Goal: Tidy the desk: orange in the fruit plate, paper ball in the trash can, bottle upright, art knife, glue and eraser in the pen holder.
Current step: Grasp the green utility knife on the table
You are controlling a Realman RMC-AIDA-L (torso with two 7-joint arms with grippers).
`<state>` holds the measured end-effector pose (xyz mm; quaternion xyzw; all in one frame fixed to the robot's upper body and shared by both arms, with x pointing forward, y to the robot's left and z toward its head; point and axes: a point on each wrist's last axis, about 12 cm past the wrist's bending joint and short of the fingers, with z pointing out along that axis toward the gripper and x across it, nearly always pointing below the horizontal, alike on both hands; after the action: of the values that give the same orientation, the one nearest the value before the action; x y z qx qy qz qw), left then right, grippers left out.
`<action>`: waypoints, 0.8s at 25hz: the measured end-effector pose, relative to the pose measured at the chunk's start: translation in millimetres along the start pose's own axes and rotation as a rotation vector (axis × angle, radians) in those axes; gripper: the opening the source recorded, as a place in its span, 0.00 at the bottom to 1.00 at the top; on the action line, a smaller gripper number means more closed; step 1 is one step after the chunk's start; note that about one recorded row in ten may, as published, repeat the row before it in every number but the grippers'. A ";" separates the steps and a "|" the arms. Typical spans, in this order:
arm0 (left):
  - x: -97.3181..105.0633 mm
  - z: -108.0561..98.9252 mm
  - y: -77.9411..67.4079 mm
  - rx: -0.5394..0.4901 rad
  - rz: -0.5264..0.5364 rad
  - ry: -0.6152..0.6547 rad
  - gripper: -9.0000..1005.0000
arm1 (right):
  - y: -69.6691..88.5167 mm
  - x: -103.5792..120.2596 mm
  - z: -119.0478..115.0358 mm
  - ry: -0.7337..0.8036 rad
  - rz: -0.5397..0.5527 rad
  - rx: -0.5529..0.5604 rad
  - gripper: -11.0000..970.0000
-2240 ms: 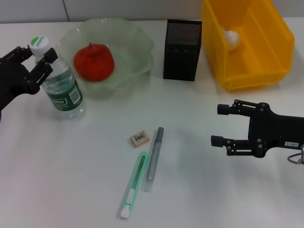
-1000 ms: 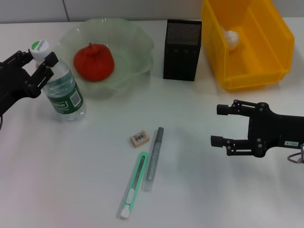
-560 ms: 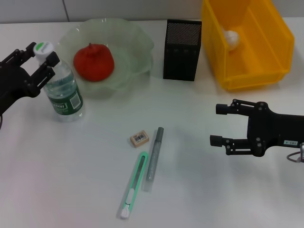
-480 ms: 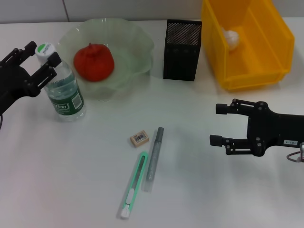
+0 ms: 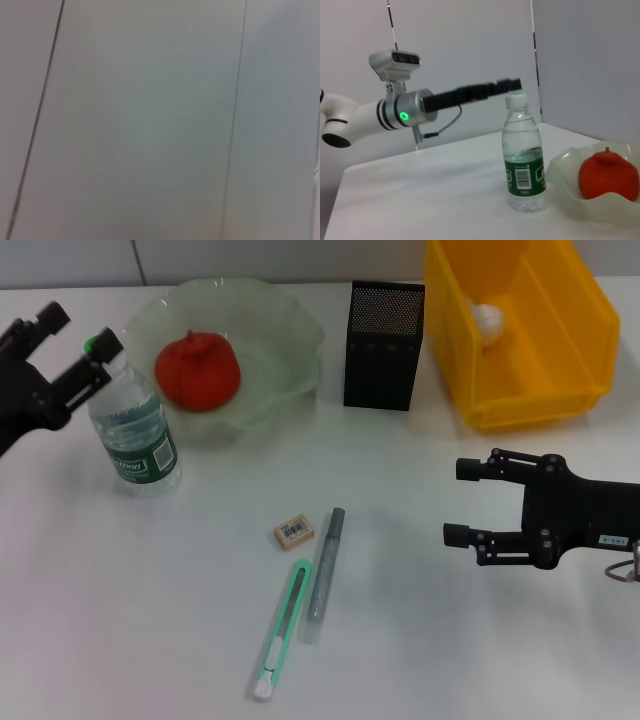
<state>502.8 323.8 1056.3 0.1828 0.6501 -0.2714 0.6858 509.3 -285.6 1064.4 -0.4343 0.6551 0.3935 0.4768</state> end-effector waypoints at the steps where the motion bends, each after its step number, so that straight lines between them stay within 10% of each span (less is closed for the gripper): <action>1: -3.6 -1.3 -0.6 0.011 -0.014 -0.026 0.78 | 0.1 0.3 -0.5 -0.001 0.001 0.003 0.84; 12: -36.9 -10.7 -0.7 0.201 -0.186 -0.118 0.78 | -5.9 -3.3 -2.5 -0.028 0.034 0.047 0.84; 20: -31.3 -10.6 -13.9 0.449 -0.179 0.108 0.78 | -14.2 -13.2 3.2 -0.043 0.066 0.050 0.84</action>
<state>485.7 323.6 1087.8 0.2863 0.6228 -0.4585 0.5656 525.9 -284.5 1075.0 -0.3920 0.6682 0.4017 0.4883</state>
